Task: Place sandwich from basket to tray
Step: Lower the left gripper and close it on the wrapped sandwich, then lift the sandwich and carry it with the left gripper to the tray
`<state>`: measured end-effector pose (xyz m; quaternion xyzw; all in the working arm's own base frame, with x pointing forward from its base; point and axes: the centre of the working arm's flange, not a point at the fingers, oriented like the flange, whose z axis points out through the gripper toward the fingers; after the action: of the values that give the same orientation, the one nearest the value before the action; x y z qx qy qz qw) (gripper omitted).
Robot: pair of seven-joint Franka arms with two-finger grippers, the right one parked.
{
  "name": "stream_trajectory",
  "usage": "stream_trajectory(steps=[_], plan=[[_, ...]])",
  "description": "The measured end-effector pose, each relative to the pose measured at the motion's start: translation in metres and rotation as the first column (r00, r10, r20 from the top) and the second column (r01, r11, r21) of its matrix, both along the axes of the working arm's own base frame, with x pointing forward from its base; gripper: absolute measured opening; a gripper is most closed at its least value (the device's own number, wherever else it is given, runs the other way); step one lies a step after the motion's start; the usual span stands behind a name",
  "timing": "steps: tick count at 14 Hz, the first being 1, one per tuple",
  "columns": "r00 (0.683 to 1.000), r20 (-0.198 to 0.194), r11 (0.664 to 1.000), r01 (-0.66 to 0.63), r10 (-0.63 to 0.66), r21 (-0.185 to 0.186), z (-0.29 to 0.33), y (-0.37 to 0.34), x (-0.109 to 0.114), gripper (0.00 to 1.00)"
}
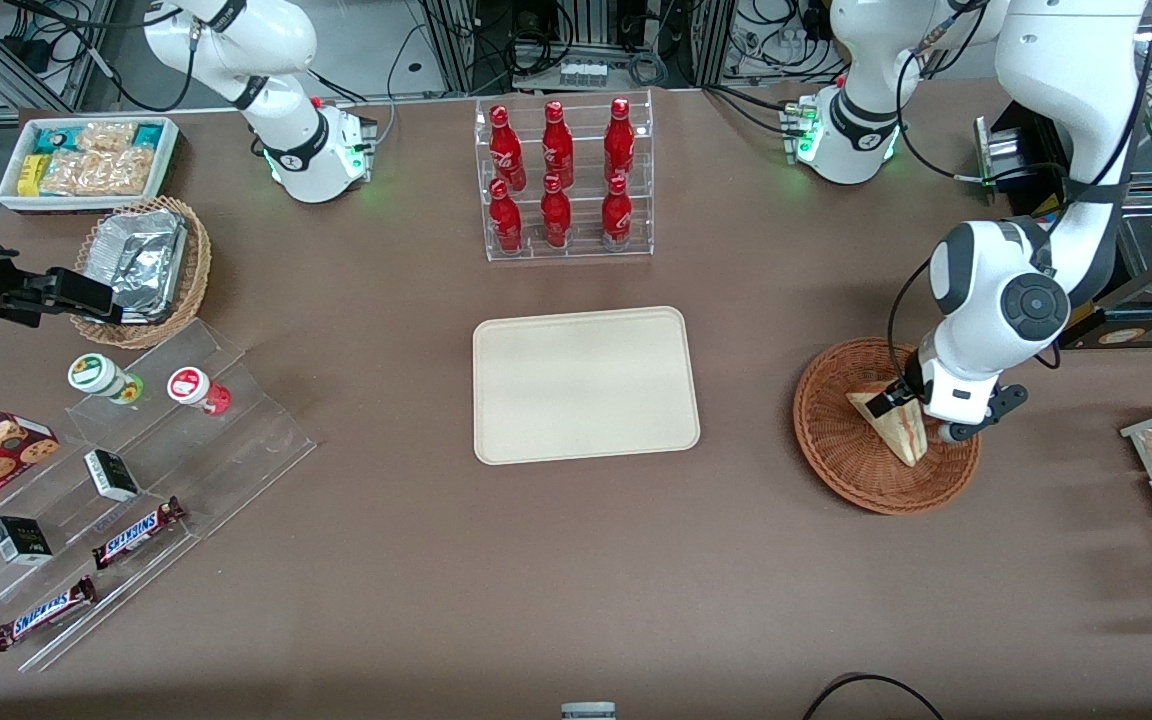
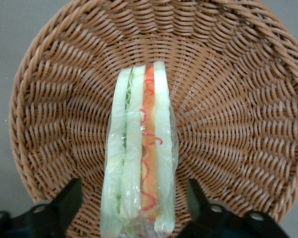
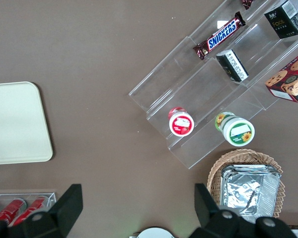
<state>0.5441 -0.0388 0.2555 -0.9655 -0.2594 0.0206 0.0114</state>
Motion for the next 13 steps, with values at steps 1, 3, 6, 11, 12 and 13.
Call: stream_trajectory(steps=[1, 3, 6, 11, 12, 13], plan=[[1.0, 0.004, 1.0, 0.0, 0.0, 0.0, -0.002, 0.0, 0.001, 0.86], [1.0, 0.0, 1.0, 0.0, 0.0, 0.0, -0.005, 0.0, 0.0, 0.69], [1.0, 0.0, 1.0, 0.0, 0.0, 0.0, -0.005, 0.0, 0.001, 0.38], [1.0, -0.008, 1.0, 0.015, -0.015, 0.005, 0.038, -0.006, 0.015, 0.26], [1.0, -0.012, 1.0, 0.029, -0.028, 0.008, 0.062, -0.013, 0.021, 0.26], [0.999, -0.015, 0.999, 0.049, -0.049, 0.009, 0.088, -0.025, 0.026, 0.22]])
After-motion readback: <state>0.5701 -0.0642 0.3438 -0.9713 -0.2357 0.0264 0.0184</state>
